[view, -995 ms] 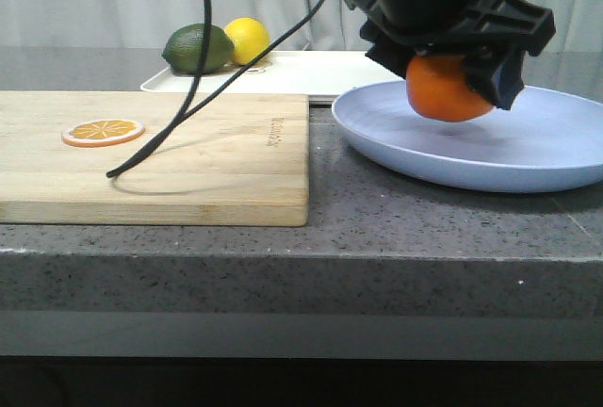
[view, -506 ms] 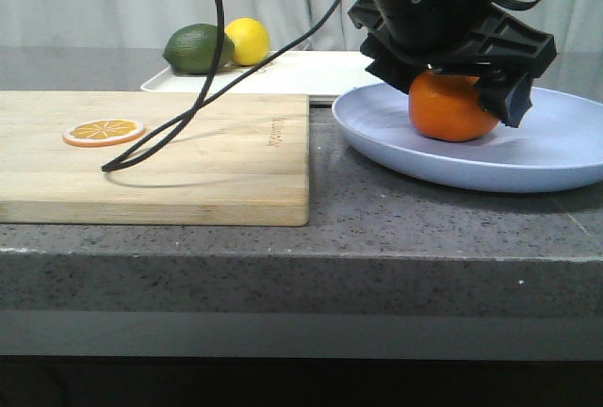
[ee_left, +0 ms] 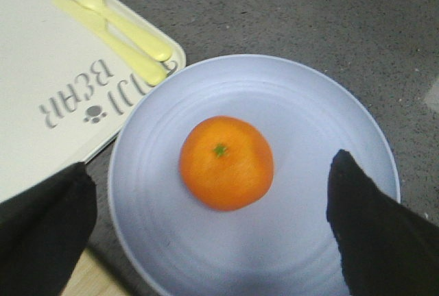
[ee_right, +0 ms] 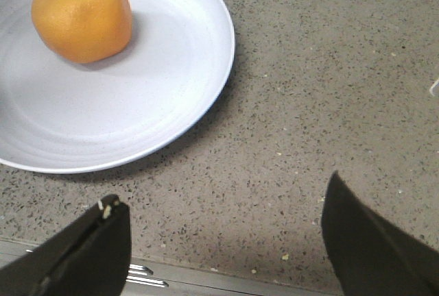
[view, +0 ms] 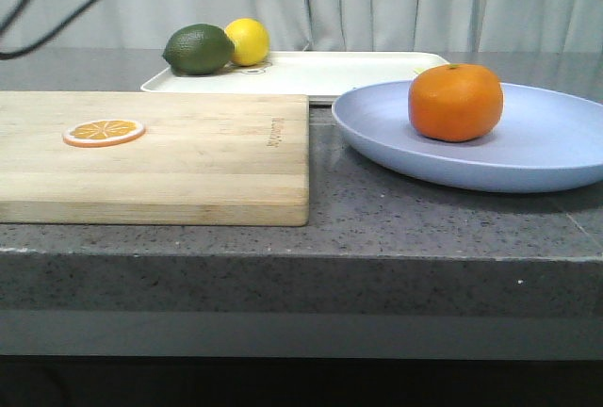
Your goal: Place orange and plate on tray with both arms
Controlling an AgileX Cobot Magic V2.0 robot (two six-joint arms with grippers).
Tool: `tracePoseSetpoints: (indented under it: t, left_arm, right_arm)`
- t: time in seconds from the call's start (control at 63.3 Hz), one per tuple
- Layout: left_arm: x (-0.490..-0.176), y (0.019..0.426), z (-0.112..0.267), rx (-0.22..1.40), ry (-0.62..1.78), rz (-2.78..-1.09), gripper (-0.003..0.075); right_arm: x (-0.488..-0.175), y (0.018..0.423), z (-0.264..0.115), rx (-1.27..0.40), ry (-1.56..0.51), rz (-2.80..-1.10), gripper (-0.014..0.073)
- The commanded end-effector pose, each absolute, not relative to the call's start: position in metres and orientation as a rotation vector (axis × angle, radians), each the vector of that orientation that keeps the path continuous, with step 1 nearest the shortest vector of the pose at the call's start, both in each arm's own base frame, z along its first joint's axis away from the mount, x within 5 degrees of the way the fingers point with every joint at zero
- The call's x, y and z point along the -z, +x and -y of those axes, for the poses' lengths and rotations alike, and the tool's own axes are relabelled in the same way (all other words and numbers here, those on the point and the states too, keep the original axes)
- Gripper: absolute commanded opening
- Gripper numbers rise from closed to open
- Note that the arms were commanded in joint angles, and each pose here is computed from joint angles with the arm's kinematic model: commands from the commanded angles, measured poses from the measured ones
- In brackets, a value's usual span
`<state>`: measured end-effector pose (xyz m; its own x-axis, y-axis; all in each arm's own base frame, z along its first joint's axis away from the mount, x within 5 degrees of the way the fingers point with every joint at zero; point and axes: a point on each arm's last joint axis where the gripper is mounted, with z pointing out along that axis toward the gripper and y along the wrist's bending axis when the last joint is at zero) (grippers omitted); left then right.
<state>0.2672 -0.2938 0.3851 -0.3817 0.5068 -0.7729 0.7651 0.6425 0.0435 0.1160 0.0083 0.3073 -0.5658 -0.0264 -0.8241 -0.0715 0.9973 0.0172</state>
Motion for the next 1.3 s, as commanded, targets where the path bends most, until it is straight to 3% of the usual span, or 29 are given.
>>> tracePoseSetpoints:
  t: [0.0,0.221,0.474,0.853,1.122,1.28]
  left_arm:
    - [-0.42,0.251,0.254,0.447,0.875,-1.99,0.0658]
    - [-0.423,0.213,0.17,0.399,0.724,-1.957,0.0658]
    - [-0.404,0.165,0.109,0.349,0.625,-1.963,0.0658]
    - [-0.378,0.127,0.085,0.366,0.612,-1.934,0.0658]
    - [-0.379,0.13,0.087,0.37,0.604,-1.912,0.0658]
    - [-0.38,0.133,0.088,0.374,0.597,-1.893,0.0658]
  right_arm:
    - [-0.323,0.12,-0.007,-0.032,-0.086,-2.081,0.0584]
    - [-0.323,0.12,-0.007,-0.032,-0.086,-2.081,0.0584]
    - [-0.323,0.12,-0.007,-0.032,-0.086,-2.081,0.0584]
    - [-0.314,0.129,-0.008,-0.051,-0.052,-2.192,0.0584]
    - [-0.323,0.181,-0.009,-0.065,0.006,-2.366,0.0584]
    - [-0.337,0.212,0.013,0.013,0.1,-2.465,0.0584]
